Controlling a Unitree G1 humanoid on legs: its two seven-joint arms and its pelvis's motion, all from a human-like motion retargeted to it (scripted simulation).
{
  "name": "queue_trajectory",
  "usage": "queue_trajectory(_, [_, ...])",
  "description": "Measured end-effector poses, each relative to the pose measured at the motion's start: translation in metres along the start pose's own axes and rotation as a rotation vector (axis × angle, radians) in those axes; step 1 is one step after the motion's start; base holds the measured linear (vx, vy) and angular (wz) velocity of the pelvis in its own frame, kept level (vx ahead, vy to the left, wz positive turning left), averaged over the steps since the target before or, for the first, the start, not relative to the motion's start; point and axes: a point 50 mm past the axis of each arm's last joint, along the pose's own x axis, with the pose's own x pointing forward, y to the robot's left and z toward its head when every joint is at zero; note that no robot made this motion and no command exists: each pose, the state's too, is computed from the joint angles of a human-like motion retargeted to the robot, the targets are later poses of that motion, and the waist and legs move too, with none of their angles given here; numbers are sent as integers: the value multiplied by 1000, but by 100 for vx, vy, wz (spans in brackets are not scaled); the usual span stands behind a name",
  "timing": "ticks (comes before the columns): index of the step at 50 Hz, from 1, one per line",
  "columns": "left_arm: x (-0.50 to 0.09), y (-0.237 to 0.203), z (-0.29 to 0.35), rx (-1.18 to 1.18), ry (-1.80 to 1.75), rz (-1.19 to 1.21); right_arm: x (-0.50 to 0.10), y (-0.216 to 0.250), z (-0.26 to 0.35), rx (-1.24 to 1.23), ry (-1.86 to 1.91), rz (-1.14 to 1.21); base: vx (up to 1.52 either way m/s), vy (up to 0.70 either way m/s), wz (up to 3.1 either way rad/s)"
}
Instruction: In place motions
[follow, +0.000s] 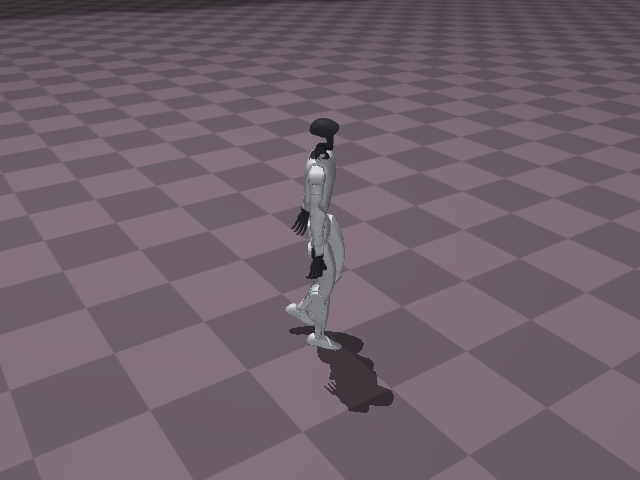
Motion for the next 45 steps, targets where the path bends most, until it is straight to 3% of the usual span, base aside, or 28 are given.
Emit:
queue_trajectory(8, [4,-16,16,39,-38,-58,-1,4,36,-69,-118,30,9,2,-115])
queue_trajectory(27, [2,-14,10,82,-37,-93,-3,14,-45,28,177,14,7,1,-26])
queue_trajectory(37, [1,-14,26,71,-117,-169,-3,-11,-24,44,102,-50,-14,-4,44])
queue_trajectory(45, [5,-20,34,-17,-125,-31,-6,-32,-23,63,82,-87,-19,1,131])
